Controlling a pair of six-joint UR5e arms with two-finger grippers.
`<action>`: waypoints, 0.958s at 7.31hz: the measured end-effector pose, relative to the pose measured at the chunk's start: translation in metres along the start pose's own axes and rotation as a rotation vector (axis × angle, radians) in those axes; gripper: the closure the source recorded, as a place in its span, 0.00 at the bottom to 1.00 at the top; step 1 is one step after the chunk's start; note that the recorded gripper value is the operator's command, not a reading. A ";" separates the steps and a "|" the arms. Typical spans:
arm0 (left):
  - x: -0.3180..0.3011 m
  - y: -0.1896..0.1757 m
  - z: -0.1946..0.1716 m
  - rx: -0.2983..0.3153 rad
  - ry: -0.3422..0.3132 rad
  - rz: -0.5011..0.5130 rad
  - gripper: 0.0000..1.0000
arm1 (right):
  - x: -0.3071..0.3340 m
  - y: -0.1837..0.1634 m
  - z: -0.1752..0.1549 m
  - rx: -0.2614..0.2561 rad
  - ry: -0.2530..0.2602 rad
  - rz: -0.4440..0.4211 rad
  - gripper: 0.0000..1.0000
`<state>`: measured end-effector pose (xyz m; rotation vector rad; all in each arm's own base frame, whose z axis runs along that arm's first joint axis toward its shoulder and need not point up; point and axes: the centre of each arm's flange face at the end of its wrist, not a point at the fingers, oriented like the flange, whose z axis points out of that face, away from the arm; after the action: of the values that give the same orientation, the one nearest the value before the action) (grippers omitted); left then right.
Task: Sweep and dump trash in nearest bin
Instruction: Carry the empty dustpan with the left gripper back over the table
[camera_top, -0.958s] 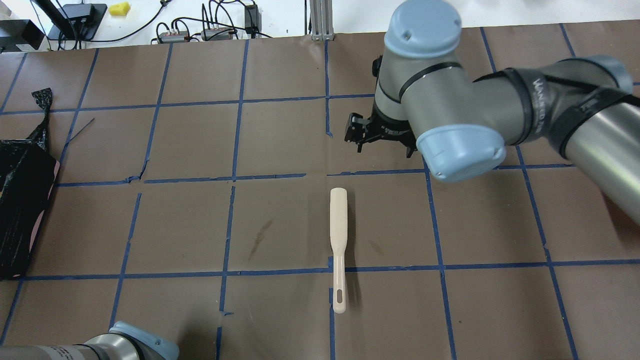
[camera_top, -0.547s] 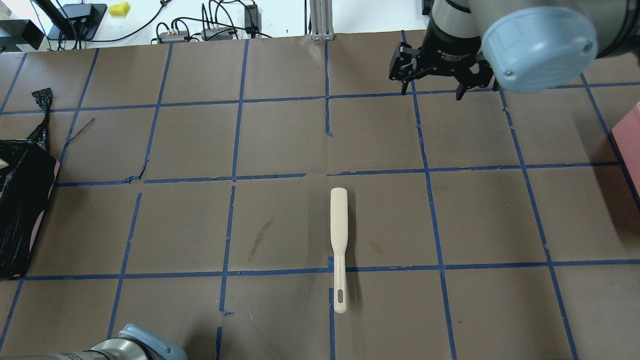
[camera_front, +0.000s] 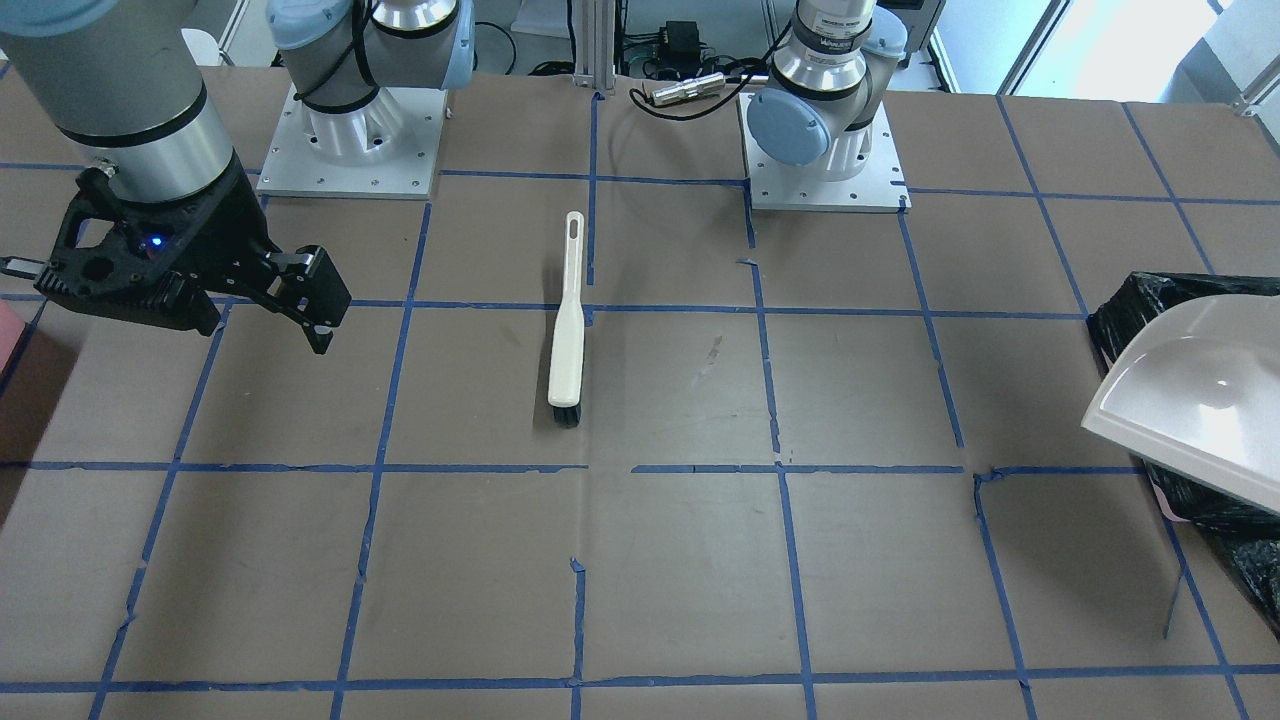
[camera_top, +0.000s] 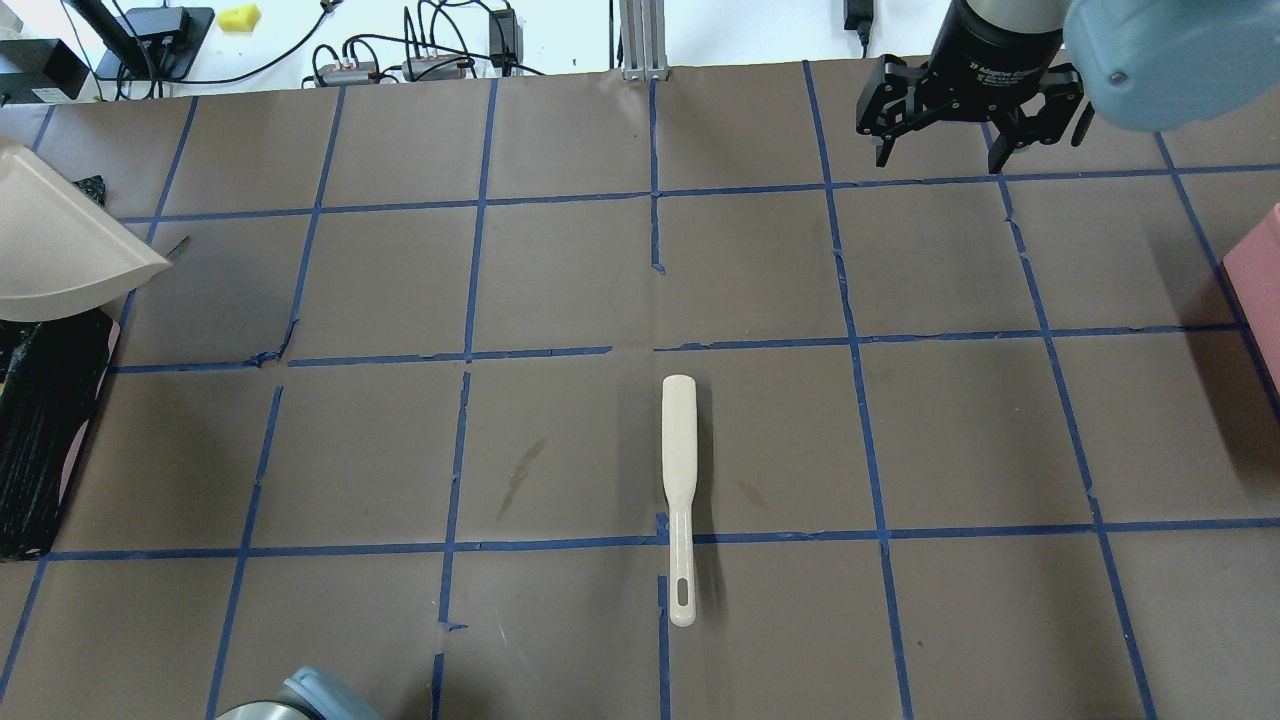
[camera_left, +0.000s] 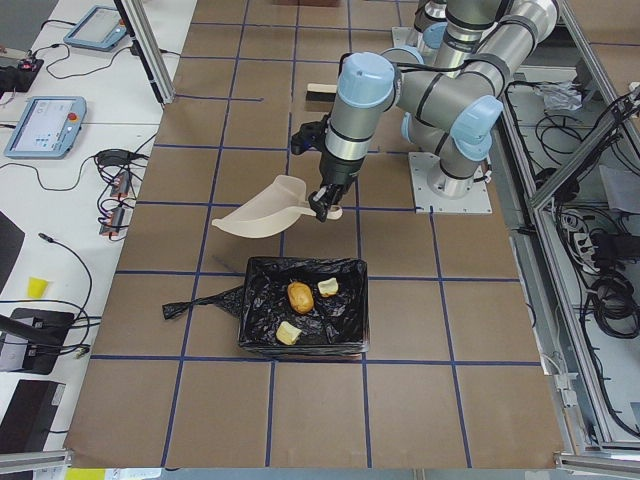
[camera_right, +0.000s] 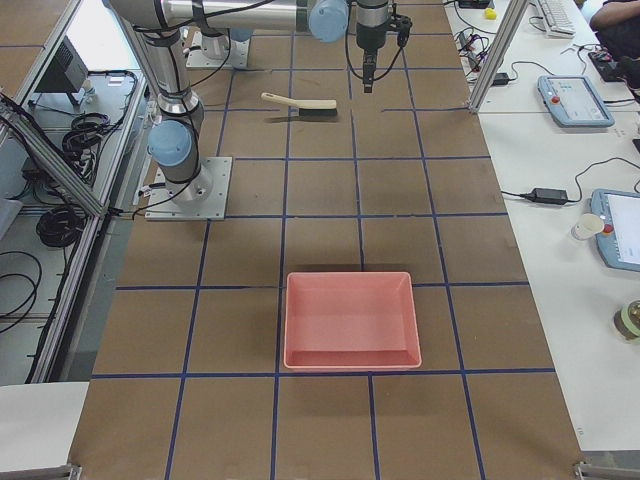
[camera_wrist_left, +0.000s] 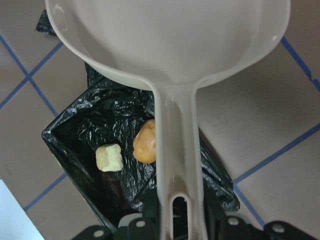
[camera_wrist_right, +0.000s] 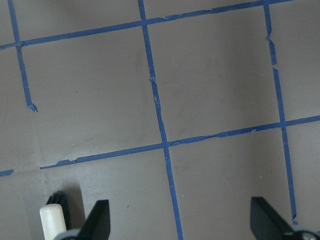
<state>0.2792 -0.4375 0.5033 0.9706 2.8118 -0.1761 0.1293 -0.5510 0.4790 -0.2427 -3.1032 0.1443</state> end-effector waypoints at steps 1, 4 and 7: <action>0.015 -0.033 0.009 0.011 0.022 -0.007 1.00 | 0.001 -0.001 0.000 0.002 -0.003 0.001 0.00; 0.077 -0.118 0.049 0.030 0.069 -0.056 1.00 | 0.005 -0.001 0.000 -0.001 -0.002 0.001 0.00; 0.142 -0.213 0.084 0.037 0.098 -0.197 1.00 | 0.007 0.001 -0.001 -0.010 0.003 0.004 0.00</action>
<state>0.0462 -0.5319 0.4065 0.7259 3.0028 -0.2108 0.1223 -0.5486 0.4800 -0.2489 -3.1009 0.1287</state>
